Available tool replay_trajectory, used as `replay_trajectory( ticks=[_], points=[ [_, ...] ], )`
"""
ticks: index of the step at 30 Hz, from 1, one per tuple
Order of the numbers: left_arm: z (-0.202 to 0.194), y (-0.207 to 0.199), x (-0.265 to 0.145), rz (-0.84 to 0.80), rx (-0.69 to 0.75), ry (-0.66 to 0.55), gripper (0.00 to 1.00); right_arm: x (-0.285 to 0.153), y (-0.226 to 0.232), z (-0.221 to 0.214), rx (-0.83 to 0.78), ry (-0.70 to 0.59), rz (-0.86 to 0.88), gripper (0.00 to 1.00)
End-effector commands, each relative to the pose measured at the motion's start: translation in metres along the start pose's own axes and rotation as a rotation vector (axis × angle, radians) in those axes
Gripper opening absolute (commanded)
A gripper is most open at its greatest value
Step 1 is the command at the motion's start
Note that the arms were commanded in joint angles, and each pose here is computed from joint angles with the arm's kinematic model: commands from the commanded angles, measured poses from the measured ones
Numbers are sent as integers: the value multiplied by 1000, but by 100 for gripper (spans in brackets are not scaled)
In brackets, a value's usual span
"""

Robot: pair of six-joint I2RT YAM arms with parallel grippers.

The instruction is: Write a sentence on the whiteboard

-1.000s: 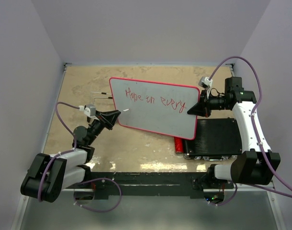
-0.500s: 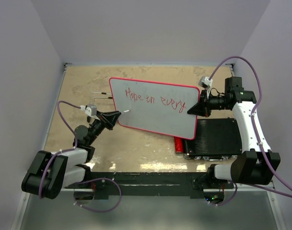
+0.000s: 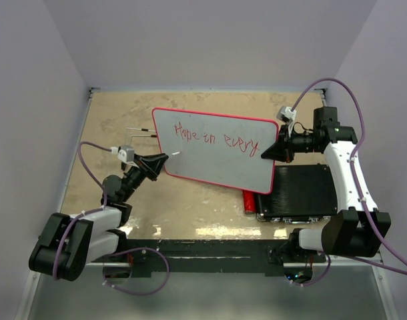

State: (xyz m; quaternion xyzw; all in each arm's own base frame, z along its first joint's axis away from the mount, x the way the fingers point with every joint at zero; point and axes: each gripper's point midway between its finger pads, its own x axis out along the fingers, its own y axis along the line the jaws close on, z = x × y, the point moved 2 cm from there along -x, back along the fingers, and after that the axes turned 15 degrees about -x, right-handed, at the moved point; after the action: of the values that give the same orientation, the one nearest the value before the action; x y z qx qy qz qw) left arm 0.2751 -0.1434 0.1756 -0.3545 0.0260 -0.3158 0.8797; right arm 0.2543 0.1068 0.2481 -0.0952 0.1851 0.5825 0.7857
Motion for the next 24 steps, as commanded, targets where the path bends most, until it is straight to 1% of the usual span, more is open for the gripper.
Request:
replay_trajectory(
  ticks=[1,24],
  points=[
    [34,-33,5,-143,130,-126,0,-2,-4,14,-65,-46,-8,0],
    [39,-44,-2,-156,126,-128,0,-2,-3,14,-66,-42,-15,0]
  ],
)
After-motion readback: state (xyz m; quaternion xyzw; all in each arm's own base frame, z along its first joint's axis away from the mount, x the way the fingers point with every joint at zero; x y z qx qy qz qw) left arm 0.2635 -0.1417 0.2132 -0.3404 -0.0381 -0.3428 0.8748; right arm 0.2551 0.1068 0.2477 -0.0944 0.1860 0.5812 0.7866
